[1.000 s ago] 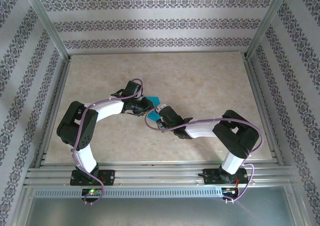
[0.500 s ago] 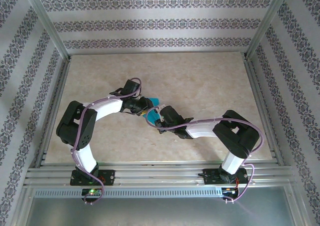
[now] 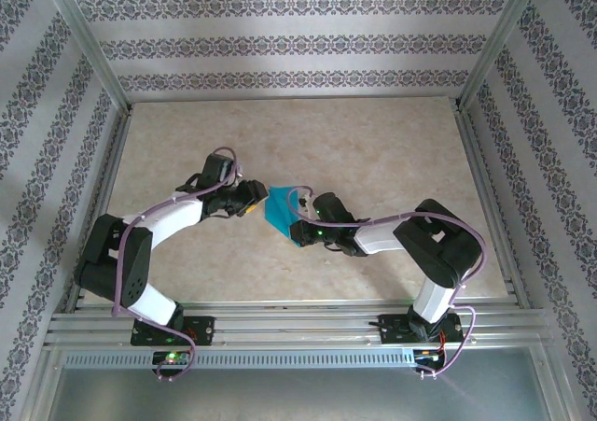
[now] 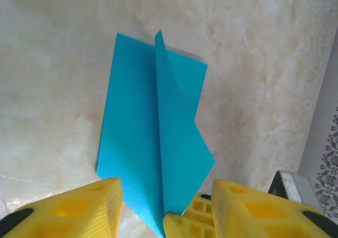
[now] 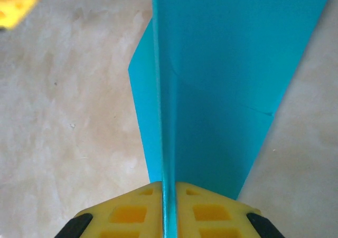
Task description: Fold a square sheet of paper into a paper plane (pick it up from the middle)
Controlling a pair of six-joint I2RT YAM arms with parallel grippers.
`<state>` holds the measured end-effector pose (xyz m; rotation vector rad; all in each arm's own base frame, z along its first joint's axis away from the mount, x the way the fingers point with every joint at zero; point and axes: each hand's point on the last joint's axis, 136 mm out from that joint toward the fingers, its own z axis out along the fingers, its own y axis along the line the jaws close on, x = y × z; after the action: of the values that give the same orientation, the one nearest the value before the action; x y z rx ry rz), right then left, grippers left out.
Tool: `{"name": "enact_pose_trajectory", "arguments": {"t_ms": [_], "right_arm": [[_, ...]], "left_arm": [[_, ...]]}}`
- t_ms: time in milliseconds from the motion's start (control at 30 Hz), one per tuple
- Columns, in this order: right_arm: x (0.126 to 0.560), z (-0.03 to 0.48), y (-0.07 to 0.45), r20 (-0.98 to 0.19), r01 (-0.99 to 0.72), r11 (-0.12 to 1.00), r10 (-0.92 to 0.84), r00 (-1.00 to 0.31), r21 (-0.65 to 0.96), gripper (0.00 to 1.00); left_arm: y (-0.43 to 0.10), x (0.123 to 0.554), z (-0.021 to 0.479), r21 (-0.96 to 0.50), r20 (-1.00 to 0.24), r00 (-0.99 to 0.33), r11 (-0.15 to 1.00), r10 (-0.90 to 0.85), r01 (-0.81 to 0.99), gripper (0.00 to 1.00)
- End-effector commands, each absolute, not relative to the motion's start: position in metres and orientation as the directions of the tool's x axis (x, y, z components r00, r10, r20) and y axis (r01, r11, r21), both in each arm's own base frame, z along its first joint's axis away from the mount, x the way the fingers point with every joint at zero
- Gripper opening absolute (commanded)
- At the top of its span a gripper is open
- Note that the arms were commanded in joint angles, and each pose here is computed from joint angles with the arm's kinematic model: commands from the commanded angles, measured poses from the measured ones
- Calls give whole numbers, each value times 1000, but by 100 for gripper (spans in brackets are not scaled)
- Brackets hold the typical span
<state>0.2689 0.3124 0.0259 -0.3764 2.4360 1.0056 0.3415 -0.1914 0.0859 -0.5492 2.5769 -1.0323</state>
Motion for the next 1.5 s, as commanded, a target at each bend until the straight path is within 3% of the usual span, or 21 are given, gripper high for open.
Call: {"name": "enact_pose_trajectory", "arguments": {"t_ms": [0, 567, 1200, 1467], "right_arm": [[263, 30, 319, -468, -386, 613, -30, -883, 689, 15], [266, 27, 306, -399, -313, 558, 35, -916, 769, 16], [269, 17, 299, -367, -268, 581, 57, -929, 769, 15], [270, 16, 297, -356, -255, 579, 67, -932, 775, 15]], "left_arm": [[-211, 338, 87, -768, -137, -894, 615, -427, -177, 44], [-249, 339, 49, -769, -98, -939, 624, -330, -139, 25], [-258, 335, 64, -817, -141, -941, 573, -309, -66, 30], [-261, 331, 49, -806, -114, -949, 586, -293, -84, 31]]}}
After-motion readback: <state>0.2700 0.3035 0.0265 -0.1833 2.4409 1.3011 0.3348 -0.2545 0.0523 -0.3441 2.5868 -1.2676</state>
